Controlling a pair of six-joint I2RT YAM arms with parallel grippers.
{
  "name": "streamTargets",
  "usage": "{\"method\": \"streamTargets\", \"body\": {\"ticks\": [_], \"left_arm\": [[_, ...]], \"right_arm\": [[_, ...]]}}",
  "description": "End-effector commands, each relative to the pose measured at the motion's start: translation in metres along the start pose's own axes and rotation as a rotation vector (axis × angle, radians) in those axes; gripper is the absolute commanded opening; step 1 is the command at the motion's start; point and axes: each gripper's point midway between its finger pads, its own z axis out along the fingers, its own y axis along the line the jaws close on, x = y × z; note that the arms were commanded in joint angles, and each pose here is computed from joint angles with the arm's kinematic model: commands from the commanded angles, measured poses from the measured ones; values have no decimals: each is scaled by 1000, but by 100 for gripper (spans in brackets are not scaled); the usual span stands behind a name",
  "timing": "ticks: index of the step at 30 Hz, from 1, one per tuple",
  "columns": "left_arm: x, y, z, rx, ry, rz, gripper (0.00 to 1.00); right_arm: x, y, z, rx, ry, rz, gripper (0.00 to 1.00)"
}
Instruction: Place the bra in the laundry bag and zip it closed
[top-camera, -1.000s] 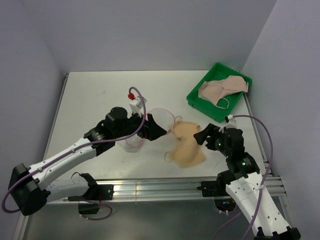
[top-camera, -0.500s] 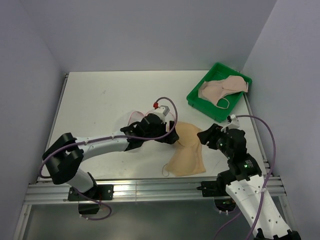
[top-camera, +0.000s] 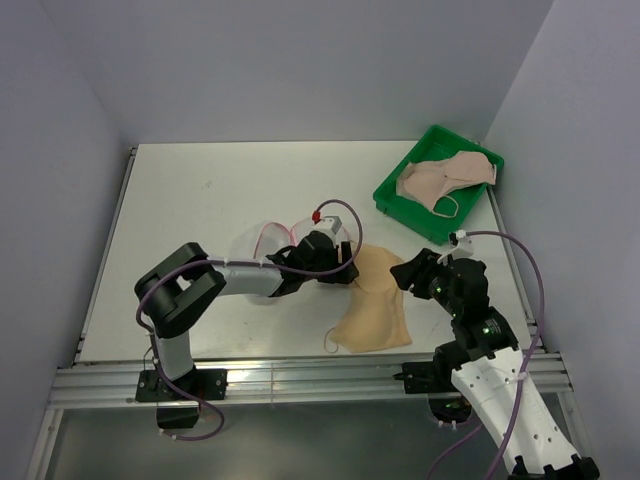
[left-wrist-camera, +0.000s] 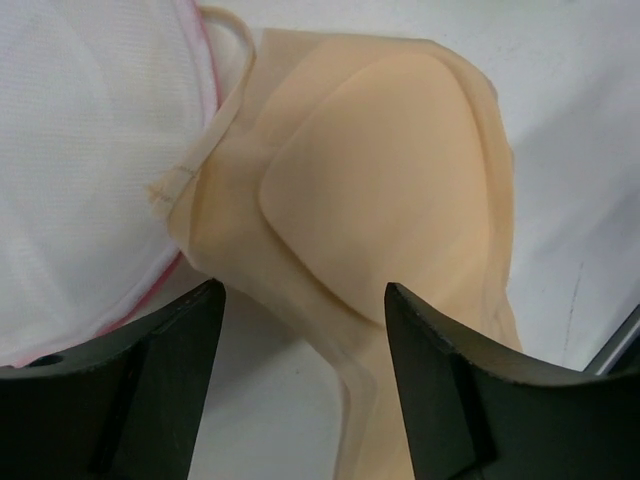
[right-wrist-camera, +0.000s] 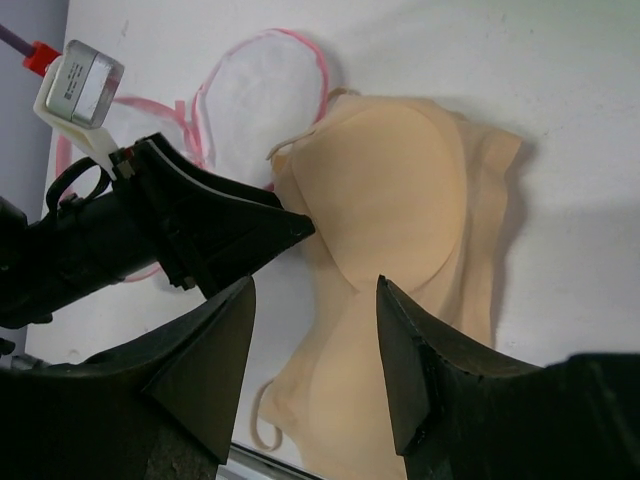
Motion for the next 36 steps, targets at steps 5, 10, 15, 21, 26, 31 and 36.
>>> {"method": "streamTargets", "body": {"ticks": [5, 10, 15, 21, 26, 31, 36], "left_arm": [[-18, -36, 13, 136, -56, -57, 67], [-16, -37, 20, 136, -60, -53, 46], [-16, -35, 22, 119, -81, -55, 7], [-31, -56, -11, 183, -159, -27, 0], [-47, -80, -58, 265, -255, 46, 0], [-69, -98, -108, 346, -330, 119, 0], [-74, -115, -152, 451, -350, 203, 0]], "right_arm": [[0, 12, 7, -67, 0, 3, 59], [-3, 15, 4, -77, -13, 4, 59], [-7, 16, 3, -82, -25, -9, 59], [-4, 24, 6, -131, -7, -24, 65], [-7, 28, 12, -158, -22, -32, 80], [-31, 37, 16, -176, -114, -83, 88], [-47, 82, 2, -391, -154, -211, 88]]}}
